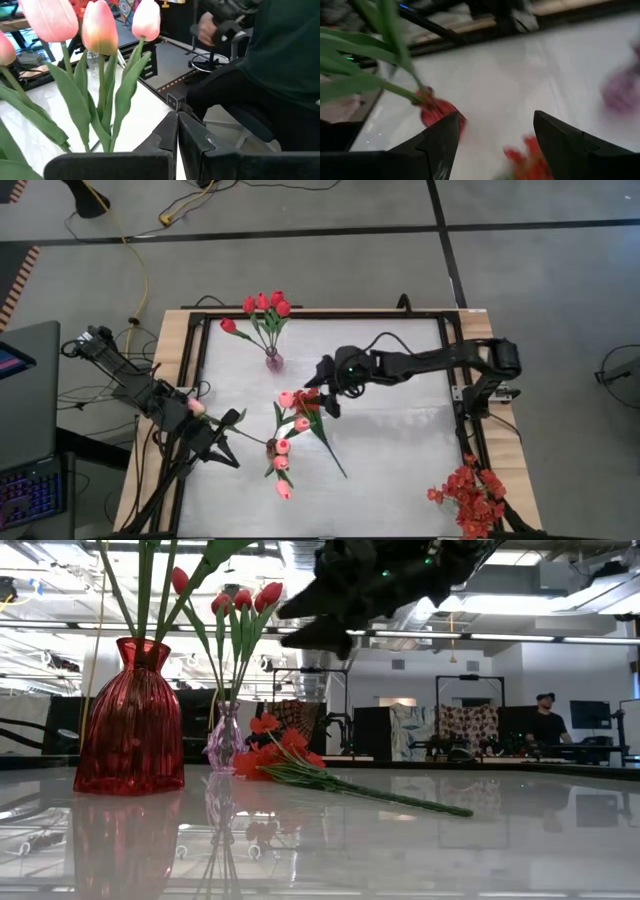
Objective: Sort flowers into vase by color
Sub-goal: Put the red flowers into the transparent vase
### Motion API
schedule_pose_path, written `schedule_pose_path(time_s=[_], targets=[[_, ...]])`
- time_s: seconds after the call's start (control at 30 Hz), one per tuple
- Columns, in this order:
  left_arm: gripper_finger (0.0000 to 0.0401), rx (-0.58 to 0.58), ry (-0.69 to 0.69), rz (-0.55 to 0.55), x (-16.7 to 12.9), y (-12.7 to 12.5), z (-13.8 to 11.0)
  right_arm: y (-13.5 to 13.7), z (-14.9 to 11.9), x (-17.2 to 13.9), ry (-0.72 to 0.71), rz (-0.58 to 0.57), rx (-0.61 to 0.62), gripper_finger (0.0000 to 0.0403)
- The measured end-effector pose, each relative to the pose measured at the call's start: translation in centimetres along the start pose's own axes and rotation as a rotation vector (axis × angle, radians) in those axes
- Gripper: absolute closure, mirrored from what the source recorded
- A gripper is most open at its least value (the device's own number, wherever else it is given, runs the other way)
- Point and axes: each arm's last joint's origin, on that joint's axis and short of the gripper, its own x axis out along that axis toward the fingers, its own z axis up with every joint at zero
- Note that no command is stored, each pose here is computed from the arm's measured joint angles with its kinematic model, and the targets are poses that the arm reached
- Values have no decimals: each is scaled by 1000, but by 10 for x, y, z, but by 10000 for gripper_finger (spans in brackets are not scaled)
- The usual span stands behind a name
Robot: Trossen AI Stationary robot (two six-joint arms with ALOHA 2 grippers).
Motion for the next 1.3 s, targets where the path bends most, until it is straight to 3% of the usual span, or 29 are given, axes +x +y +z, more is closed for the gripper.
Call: schedule_pose_path(time_s=[0.4,0.57,0.73,1.0,1.3], targets=[[401,-51,3,130,0,7,0,-4,-5,42,-281,77,-125,121],[401,-84,-20,156,0,12,2,-2,-8,45,-288,83,-150,121],[401,-38,-91,172,-1,16,9,-4,-9,45,-281,76,-152,121],[401,-24,-21,204,-1,18,2,-6,-9,45,-271,74,-114,121],[401,63,-160,241,-13,19,16,-6,-9,45,-274,82,-63,121]])
